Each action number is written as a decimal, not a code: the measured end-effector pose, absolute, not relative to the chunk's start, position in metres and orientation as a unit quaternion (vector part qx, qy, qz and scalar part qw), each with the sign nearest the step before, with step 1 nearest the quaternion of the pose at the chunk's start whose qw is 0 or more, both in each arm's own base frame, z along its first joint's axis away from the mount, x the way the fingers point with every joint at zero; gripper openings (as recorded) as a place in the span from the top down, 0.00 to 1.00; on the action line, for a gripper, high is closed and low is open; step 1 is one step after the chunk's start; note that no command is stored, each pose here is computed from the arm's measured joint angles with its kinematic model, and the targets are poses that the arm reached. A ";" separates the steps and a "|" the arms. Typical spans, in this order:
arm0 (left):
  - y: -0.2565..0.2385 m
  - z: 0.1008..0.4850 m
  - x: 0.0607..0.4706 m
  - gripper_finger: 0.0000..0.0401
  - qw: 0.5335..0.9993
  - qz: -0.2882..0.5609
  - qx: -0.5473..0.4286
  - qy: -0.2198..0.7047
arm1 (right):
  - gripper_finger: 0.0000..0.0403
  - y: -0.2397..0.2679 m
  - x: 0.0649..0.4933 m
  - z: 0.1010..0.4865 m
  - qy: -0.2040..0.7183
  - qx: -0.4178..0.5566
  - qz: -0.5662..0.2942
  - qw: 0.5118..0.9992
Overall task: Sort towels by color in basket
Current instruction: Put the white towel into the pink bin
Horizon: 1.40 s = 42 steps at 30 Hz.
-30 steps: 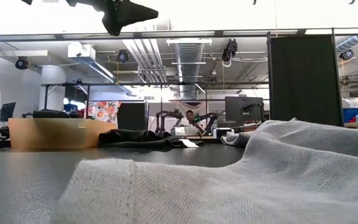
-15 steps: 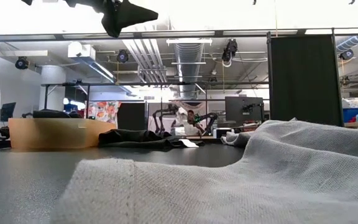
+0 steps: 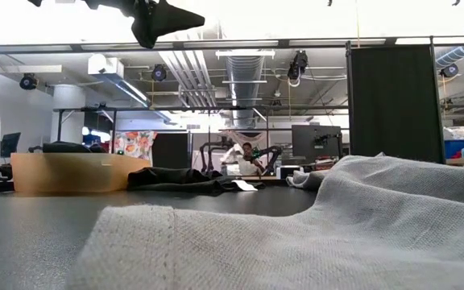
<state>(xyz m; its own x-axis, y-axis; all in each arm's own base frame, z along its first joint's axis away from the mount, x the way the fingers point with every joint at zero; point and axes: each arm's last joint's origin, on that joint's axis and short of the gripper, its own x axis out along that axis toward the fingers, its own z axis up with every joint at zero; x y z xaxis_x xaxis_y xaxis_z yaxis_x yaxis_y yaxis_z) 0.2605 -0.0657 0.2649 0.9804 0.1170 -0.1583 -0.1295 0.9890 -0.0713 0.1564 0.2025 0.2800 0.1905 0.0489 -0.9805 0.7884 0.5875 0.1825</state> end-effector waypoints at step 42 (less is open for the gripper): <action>-0.065 0.264 0.260 0.30 0.994 0.064 -0.035 0.083 | 0.97 0.197 0.155 0.221 0.569 0.224 -0.370 0.699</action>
